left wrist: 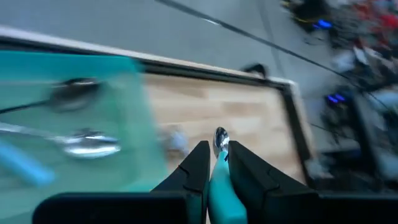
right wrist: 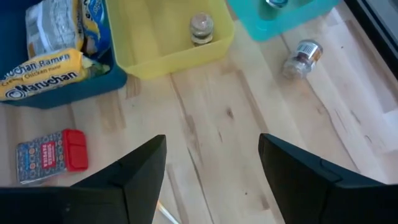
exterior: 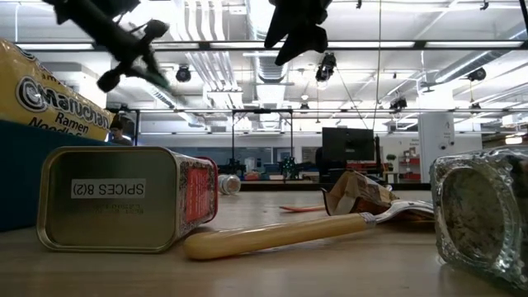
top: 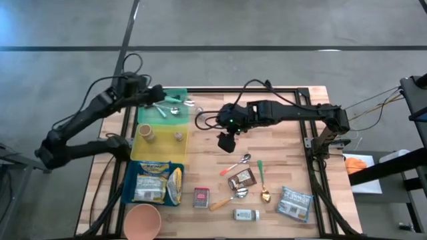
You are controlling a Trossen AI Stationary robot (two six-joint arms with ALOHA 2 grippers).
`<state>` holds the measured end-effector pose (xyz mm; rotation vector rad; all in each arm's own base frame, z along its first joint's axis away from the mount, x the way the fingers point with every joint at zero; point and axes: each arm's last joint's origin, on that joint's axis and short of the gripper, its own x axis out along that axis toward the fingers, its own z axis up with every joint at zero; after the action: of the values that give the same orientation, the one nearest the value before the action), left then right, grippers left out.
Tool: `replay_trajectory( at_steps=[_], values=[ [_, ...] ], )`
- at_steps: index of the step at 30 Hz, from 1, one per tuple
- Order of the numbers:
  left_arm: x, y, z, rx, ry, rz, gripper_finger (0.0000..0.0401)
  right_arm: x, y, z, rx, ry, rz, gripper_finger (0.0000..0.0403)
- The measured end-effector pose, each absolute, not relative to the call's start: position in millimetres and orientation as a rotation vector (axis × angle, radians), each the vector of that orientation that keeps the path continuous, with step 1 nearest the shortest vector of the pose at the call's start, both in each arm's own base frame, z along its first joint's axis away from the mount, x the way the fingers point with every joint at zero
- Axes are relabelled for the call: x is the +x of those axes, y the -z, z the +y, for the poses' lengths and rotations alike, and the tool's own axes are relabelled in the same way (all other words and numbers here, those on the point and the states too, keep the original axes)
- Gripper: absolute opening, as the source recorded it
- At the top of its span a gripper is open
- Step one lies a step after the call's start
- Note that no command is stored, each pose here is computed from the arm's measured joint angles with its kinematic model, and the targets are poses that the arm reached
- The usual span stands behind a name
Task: Pick & Place Food Item
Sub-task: Put the light blue spoon into the green bin
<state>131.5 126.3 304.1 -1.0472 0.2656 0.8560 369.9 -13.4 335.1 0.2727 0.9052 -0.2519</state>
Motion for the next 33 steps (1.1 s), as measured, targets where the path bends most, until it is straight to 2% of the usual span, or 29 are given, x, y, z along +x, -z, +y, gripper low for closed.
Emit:
replay_trajectory(
  at_steps=[15,24,33],
  values=[
    [113,-264,130,-1.063,-1.111,0.324,0.0048,370,-334,-11,0.277,0.245,0.911,0.0255],
    [112,-249,133,-1.093,-1.163,0.36,0.0048,370,-334,-7,0.279,0.236,0.914,0.0255],
    [121,-226,155,-1.114,-1.186,0.496,0.0047,369,-333,-3,0.277,0.229,0.92,0.0255]
  ],
)
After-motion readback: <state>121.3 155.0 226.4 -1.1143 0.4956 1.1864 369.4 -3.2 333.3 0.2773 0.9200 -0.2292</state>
